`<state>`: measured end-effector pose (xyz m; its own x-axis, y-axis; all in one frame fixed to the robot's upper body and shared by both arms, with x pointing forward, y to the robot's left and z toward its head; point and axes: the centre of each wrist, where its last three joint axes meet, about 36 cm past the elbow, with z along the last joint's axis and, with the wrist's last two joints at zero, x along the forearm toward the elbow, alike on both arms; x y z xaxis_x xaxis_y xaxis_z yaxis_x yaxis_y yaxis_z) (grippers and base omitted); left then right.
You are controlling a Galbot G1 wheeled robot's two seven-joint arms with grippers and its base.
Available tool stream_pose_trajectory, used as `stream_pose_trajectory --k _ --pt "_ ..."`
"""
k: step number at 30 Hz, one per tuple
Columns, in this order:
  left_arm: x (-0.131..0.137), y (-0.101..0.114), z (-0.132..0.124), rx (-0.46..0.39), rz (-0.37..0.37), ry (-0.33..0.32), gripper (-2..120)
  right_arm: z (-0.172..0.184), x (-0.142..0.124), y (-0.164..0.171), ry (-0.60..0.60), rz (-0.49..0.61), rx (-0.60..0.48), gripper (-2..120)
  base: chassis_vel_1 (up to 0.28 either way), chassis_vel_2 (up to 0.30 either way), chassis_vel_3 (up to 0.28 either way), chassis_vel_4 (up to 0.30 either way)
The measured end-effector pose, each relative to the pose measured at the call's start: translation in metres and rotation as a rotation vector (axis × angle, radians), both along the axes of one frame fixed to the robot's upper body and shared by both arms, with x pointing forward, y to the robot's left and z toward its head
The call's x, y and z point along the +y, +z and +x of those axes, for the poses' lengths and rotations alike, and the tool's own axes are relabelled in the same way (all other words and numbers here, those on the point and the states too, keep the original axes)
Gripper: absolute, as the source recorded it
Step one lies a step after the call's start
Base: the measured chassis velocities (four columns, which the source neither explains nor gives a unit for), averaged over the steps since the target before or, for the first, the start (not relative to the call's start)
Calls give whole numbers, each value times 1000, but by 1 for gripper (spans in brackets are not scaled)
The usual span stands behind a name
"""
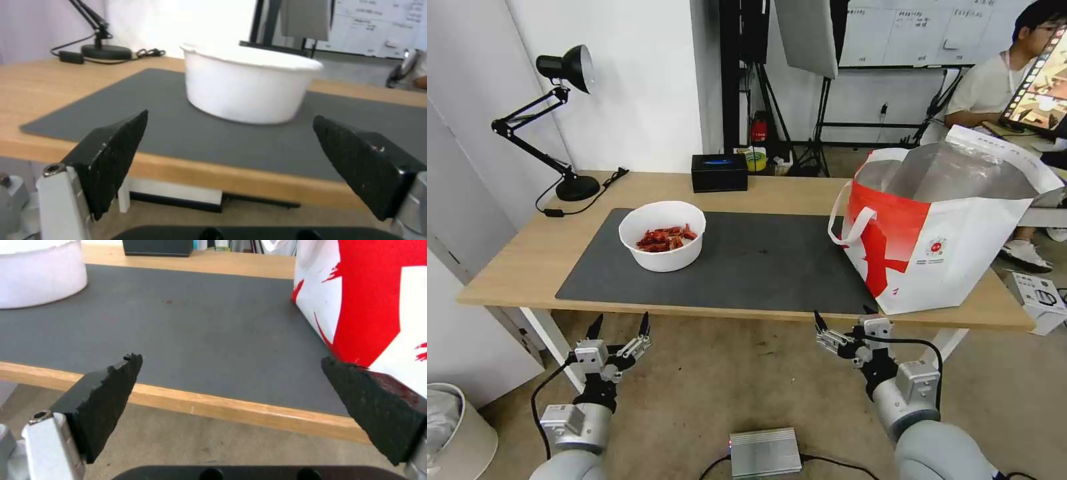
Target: Pick up the trash from the table and place it into the takeout bag.
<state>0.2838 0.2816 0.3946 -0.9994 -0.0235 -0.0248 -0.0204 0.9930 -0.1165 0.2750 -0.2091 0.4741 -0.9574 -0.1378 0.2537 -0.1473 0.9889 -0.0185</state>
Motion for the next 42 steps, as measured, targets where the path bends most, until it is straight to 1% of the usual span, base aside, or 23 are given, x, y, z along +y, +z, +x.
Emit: stream_pose_trajectory --k 2,3,6,7,10,11,12,14,15,17,18,19,21,25,28,29,31,33,35,36,39,40,42 --pt "7 19 10 10 -22 10 100 0 0 0 0 0 0 100 0 0 0 0" --pt "7 19 10 10 -22 10 100 0 0 0 0 0 0 100 0 0 0 0" --pt "25 59 36 28 -52 29 100 0 0 0 0 0 0 100 0 0 0 0" --pt "25 59 36 28 -52 29 100 0 0 0 0 0 0 100 0 0 0 0" --pt "47 91 65 65 -64 45 100 0 0 0 0 0 0 100 0 0 0 0" --pt "47 91 65 65 -64 45 100 0 0 0 0 0 0 100 0 0 0 0" --pt "55 102 73 78 -64 43 100 0 0 0 0 0 -1 100 0 0 0 0" --pt "68 116 82 91 -70 43 100 0 0 0 0 0 -1 100 0 0 0 0" --pt "68 116 82 91 -70 43 100 0 0 0 0 0 -1 100 0 0 0 0" --pt "79 131 96 111 -95 41 100 0 0 0 0 0 0 100 0 0 0 0" --pt "79 131 96 111 -95 41 100 0 0 0 0 0 0 100 0 0 0 0" --pt "84 141 104 122 -104 33 100 0 0 0 1 0 -1 100 0 0 0 0" --pt "91 151 113 135 -116 32 100 0 0 0 1 0 0 100 0 0 0 0" --pt "97 158 123 145 -133 41 100 0 0 0 1 0 0 100 0 0 0 0" --pt "97 166 135 175 -158 19 100 0 0 0 1 0 0 100 0 0 0 0" --pt "97 166 135 175 -158 19 100 0 0 0 1 0 0 100 0 0 0 0" --pt "96 167 144 205 -146 1 100 0 0 0 1 0 -1 100 0 0 0 0" --pt "96 168 149 215 -142 -5 100 0 0 0 1 0 0 100 0 0 0 0" --pt "94 164 164 248 -139 -22 100 0 0 0 1 0 -1 100 0 0 0 0" --pt "94 164 164 248 -139 -22 100 0 0 0 1 0 -1 100 0 0 0 0" --pt "88 157 185 278 -147 -40 100 0 0 0 1 1 -1 100 0 0 0 0" --pt "88 157 185 278 -147 -40 100 0 0 0 1 1 -1 100 0 0 0 0" --pt "81 151 199 294 -156 -51 100 0 0 0 1 1 -1 100 0 0 0 0"
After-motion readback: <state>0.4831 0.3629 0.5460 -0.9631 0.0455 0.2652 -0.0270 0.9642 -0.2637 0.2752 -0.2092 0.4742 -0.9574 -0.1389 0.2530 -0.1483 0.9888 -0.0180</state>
